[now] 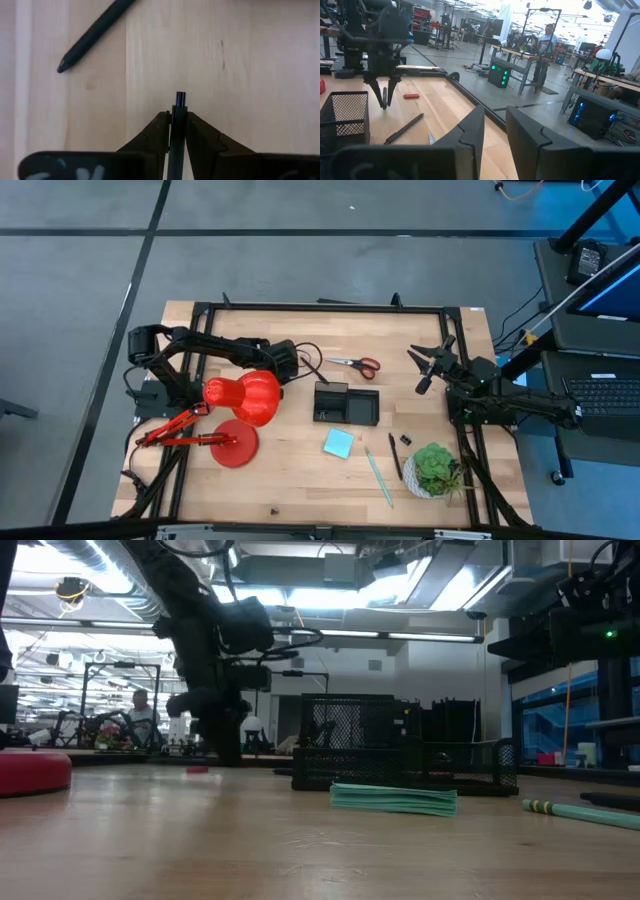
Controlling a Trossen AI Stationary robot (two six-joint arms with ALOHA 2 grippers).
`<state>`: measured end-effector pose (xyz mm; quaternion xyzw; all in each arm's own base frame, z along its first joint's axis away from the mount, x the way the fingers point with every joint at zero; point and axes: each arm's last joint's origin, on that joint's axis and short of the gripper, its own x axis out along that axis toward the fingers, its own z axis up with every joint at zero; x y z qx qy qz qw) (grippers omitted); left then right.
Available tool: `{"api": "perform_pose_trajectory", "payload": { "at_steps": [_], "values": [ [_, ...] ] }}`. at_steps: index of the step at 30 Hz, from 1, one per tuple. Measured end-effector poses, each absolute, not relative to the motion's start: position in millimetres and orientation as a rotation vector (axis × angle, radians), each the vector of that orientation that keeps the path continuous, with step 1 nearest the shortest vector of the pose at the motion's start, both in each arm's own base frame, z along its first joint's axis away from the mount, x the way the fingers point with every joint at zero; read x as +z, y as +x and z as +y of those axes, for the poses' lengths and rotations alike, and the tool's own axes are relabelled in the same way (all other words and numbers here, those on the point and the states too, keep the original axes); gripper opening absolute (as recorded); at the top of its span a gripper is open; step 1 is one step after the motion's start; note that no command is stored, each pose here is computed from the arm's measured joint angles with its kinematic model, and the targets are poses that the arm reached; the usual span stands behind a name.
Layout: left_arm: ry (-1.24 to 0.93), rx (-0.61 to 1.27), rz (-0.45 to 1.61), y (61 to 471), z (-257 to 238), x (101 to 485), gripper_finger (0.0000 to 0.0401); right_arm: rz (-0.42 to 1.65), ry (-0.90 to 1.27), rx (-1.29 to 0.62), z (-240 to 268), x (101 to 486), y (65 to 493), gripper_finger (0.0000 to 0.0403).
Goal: Pick and place office supplies into organizer
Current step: Put the top left black pen into the black desk organizer
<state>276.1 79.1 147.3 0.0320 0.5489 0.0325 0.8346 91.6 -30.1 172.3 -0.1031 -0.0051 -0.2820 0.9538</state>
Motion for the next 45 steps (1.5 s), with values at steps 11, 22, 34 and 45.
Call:
{"api": "perform_pose_trajectory", "payload": {
  "at_steps": [11,22,34,45],
  "values": [
    [0.165,0.029,0.888,270.6,64.5,216.4,0.0054,-0.011,-0.208,-0.573,-30.1,172.3,91.6,0.0084],
    [0.22,-0.193,0.437,283.6,51.3,259.6,0.0054,-0.011,-0.207,-0.573,-30.1,172.4,91.6,0.0084],
    [0.168,-0.146,0.16,298.7,52.1,281.8,0.0054,-0.012,-0.207,-0.573,-30.1,172.5,91.6,0.0084],
    [-0.006,-0.134,0.019,344.8,57.4,239.8,0.0054,-0.012,-0.207,-0.572,-30.1,172.4,91.6,0.0084]
  ]
}}
